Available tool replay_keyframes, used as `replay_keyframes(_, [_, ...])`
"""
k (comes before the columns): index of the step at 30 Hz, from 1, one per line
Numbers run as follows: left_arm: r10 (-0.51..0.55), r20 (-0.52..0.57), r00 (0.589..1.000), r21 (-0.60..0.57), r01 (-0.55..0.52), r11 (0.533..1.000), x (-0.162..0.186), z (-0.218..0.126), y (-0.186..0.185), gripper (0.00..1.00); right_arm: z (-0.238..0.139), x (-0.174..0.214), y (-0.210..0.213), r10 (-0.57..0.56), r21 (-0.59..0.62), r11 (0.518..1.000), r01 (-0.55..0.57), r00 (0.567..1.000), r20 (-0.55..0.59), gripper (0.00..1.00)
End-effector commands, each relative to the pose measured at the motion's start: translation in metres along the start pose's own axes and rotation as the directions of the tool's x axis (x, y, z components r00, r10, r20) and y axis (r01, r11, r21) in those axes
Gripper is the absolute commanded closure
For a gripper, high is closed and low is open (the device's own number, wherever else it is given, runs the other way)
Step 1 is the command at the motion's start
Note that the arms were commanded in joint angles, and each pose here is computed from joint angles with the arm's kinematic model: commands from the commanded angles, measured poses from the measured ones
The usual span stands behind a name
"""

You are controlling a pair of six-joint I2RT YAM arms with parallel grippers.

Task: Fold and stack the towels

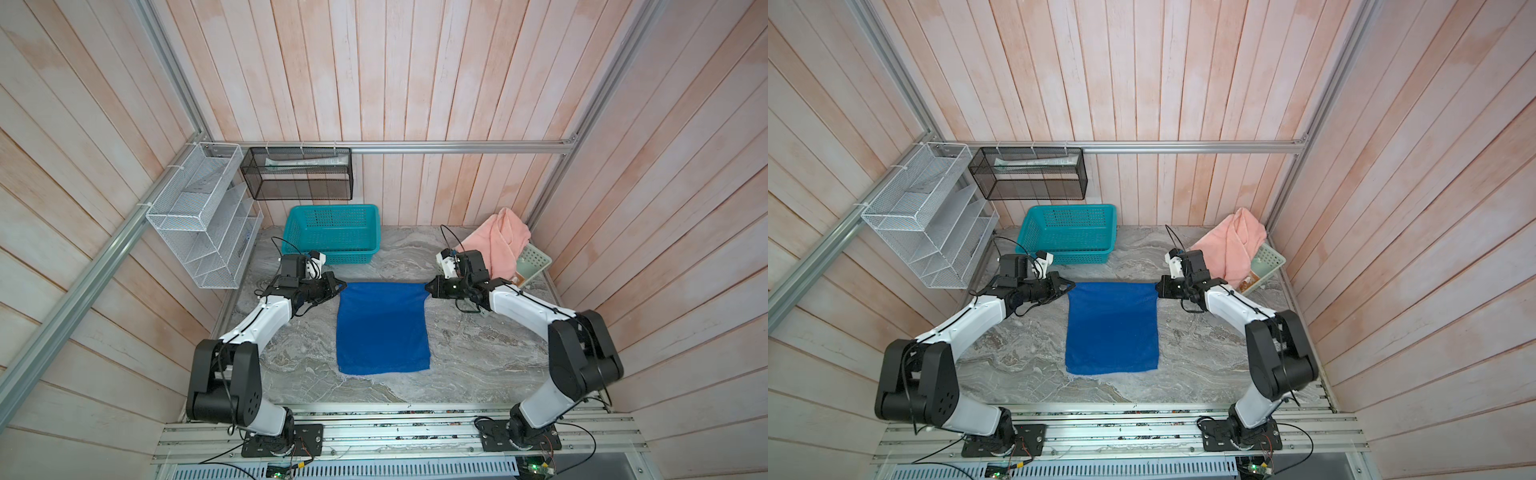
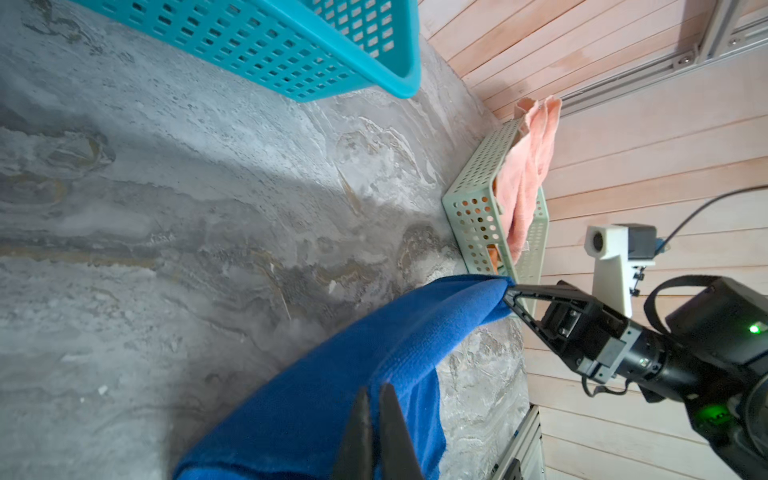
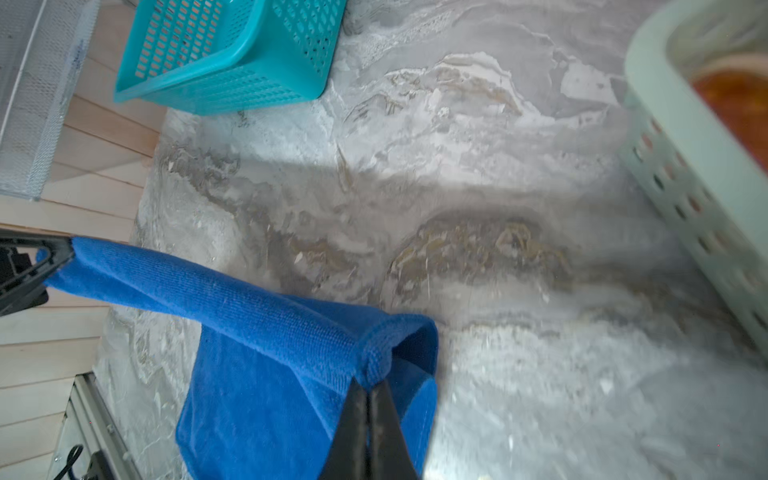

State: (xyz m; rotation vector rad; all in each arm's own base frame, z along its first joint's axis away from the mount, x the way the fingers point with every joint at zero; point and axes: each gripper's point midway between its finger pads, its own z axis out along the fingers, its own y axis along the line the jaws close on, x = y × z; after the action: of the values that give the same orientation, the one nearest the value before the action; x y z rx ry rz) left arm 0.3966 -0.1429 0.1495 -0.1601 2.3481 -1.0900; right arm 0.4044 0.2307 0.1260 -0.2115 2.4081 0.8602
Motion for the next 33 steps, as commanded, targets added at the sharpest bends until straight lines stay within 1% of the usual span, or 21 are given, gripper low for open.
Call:
replay_keyframes(1, [0.128,0.1,0.987,0.089,-0.137,0.987,-0.041,0.002,-0.019,1.0,-0.003,-0.041,0.014,-0.106,-0.059,0.992,0.11,0.991,0.08,1.0])
replay_keyframes(5, [0.137,0.091,0.986,0.089,-0.145,0.985,-0.039,0.007,-0.011,1.0,-0.005,-0.045,0.01,-0.104,-0.052,0.993,0.109,0.99,0.094,1.0])
replay_keyframes(8, [0.143,0.094,0.985,0.086,-0.151,0.985,-0.031,0.0,-0.01,1.0,-0.015,-0.036,0.015,-0.095,-0.067,0.993,0.1,0.992,0.08,1.0])
replay_keyframes(10, [0.136,0.087,0.987,0.083,-0.144,0.986,-0.019,-0.006,-0.009,1.0,-0.023,-0.02,0.015,-0.075,-0.071,0.994,0.08,0.995,0.066,1.0])
replay_keyframes(14, [0.088,0.054,0.995,0.073,-0.092,0.993,0.018,-0.015,0.001,1.0,-0.038,0.02,0.013,-0.007,-0.078,0.997,0.01,0.999,0.034,1.0])
replay_keyframes(20, [-0.041,0.013,0.999,0.082,0.04,0.996,0.087,-0.027,0.025,1.0,-0.04,0.1,0.008,0.107,-0.082,0.99,-0.112,0.992,-0.068,1.0])
replay_keyframes(23, [-0.089,-0.001,0.996,0.069,0.089,0.994,0.112,-0.032,0.034,1.0,-0.04,0.127,0.012,0.123,-0.082,0.988,-0.134,0.985,-0.118,1.0])
replay_keyframes(26, [-0.125,-0.005,0.992,0.043,0.125,0.991,0.129,-0.039,0.04,0.94,-0.045,0.145,0.02,0.122,-0.081,0.987,-0.136,0.981,-0.151,1.0])
replay_keyframes(27, [-0.139,-0.001,0.99,0.031,0.139,0.99,0.134,-0.042,0.042,0.87,-0.048,0.151,0.022,0.125,-0.078,0.987,-0.139,0.979,-0.163,1.0])
replay_keyframes(28, [-0.147,0.002,0.989,0.024,0.147,0.989,0.137,-0.045,0.042,0.81,-0.051,0.157,0.023,0.134,-0.073,0.986,-0.149,0.975,-0.177,0.95])
replay_keyframes(29, [-0.156,0.005,0.988,0.015,0.156,0.988,0.14,-0.049,0.042,0.71,-0.054,0.162,0.024,0.142,-0.069,0.985,-0.157,0.972,-0.187,0.85])
replay_keyframes(30, [-0.166,0.012,0.986,0.0,0.166,0.986,0.143,-0.053,0.043,0.6,-0.058,0.167,0.024,0.153,-0.059,0.984,-0.168,0.968,-0.199,0.73])
replay_keyframes(31, [-0.173,0.024,0.985,-0.023,0.174,0.985,0.145,-0.058,0.044,0.56,-0.063,0.171,0.023,0.163,-0.044,0.984,-0.175,0.965,-0.205,0.66])
replay_keyframes(33, [-0.175,0.054,0.983,-0.054,0.178,0.983,0.145,-0.067,0.045,0.53,-0.072,0.173,0.02,0.175,-0.006,0.984,-0.18,0.965,-0.196,0.6])
